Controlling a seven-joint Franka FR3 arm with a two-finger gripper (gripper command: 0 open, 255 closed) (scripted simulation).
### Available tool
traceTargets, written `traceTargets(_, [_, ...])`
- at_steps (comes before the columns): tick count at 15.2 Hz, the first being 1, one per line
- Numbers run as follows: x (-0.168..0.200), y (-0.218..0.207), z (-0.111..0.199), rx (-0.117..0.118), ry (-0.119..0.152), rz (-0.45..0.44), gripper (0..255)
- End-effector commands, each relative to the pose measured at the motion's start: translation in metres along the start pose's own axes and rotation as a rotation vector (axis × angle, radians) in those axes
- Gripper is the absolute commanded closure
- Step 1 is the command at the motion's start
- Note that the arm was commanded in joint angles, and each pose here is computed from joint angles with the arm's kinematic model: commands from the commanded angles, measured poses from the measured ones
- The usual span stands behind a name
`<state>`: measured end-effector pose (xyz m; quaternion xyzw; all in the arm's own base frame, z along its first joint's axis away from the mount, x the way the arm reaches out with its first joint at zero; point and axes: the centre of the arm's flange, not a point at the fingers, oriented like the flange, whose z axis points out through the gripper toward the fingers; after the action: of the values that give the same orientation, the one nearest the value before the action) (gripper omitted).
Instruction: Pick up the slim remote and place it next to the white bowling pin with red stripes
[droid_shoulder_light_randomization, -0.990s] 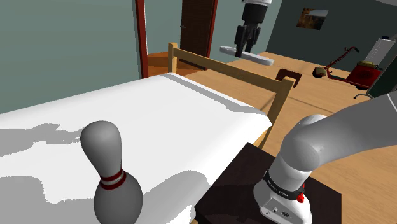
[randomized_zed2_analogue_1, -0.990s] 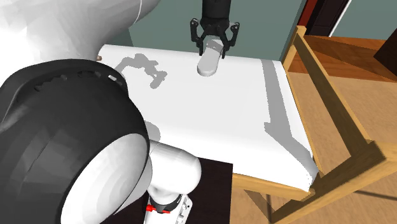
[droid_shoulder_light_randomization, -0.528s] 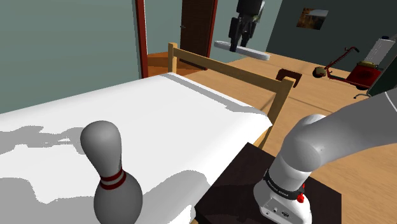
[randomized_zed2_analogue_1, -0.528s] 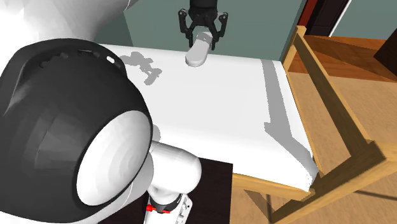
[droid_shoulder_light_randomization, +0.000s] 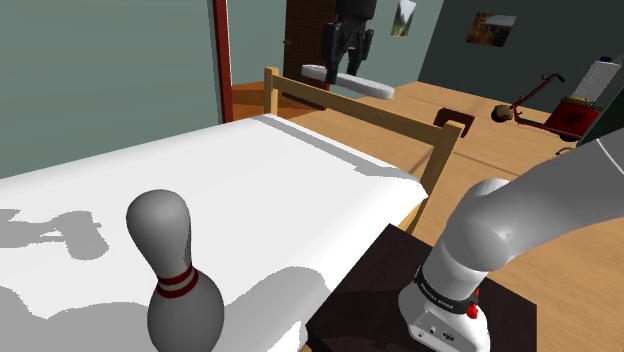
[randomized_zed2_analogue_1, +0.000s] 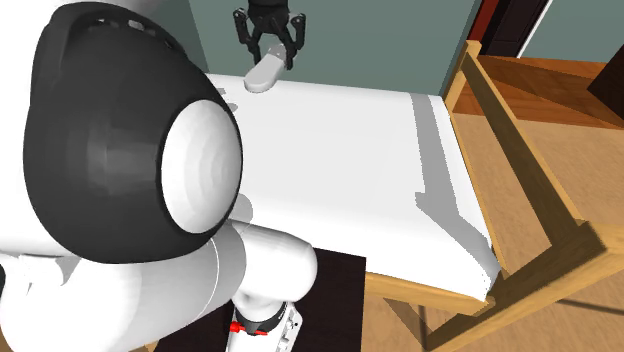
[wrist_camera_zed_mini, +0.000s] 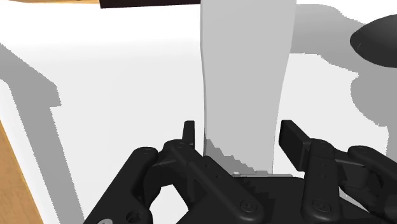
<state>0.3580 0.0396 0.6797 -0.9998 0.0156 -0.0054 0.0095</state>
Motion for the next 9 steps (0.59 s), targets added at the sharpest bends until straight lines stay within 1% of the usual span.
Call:
traceTargets(1, [0.007,-0.026,0.0,0.001,0.0,0.001,255])
traceTargets(9, [0.029,-0.129,0.002,0.001,0.0,0.001,255])
